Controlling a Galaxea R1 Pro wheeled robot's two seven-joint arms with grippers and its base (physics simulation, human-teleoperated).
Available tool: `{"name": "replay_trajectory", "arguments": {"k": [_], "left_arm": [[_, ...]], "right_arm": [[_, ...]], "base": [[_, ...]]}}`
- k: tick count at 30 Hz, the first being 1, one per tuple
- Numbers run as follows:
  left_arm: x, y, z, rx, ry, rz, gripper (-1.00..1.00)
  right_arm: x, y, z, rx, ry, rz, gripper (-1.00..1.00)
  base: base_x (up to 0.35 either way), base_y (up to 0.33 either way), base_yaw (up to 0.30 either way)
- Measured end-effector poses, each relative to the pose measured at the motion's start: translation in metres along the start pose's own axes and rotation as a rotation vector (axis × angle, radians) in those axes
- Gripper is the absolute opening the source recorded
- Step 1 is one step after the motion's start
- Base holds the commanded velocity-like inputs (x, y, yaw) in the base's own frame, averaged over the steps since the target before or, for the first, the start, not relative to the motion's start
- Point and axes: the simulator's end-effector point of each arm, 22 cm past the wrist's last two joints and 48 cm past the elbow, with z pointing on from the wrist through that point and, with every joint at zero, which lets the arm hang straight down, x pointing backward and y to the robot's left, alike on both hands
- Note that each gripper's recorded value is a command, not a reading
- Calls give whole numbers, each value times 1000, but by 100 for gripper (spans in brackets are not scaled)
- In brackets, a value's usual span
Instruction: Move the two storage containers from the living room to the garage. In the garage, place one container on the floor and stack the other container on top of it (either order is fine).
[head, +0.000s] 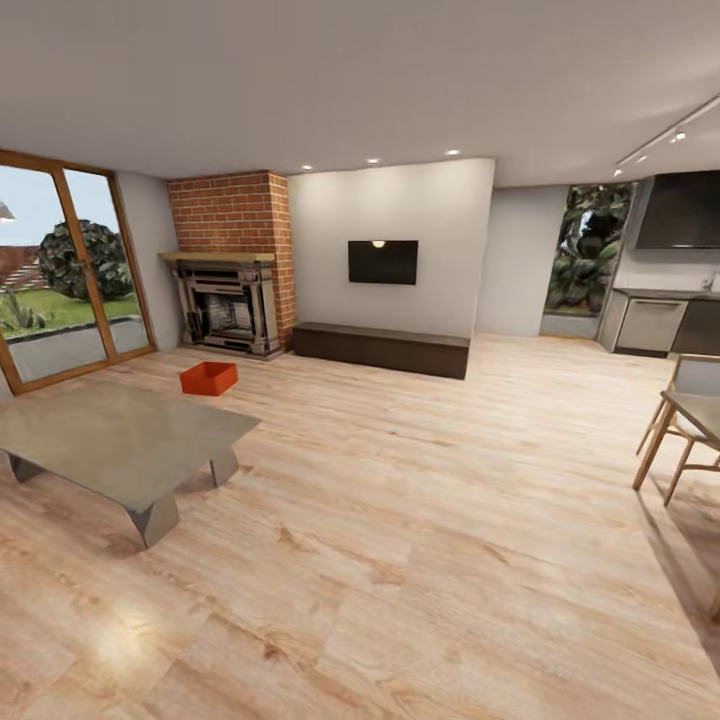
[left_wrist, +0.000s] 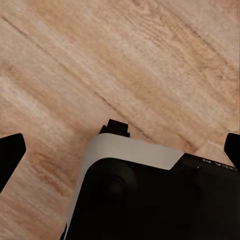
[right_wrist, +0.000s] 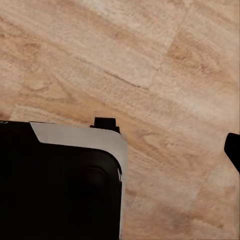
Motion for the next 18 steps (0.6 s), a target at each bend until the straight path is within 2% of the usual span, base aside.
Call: {"name": "replay_trajectory", "arguments": {"k": [18], "left_arm": [[0, -1, 0, 1, -2, 0, 100]], "right_arm": [[0, -2, 0, 2, -1, -6, 100]], "base": [[325, 0, 14]]}}
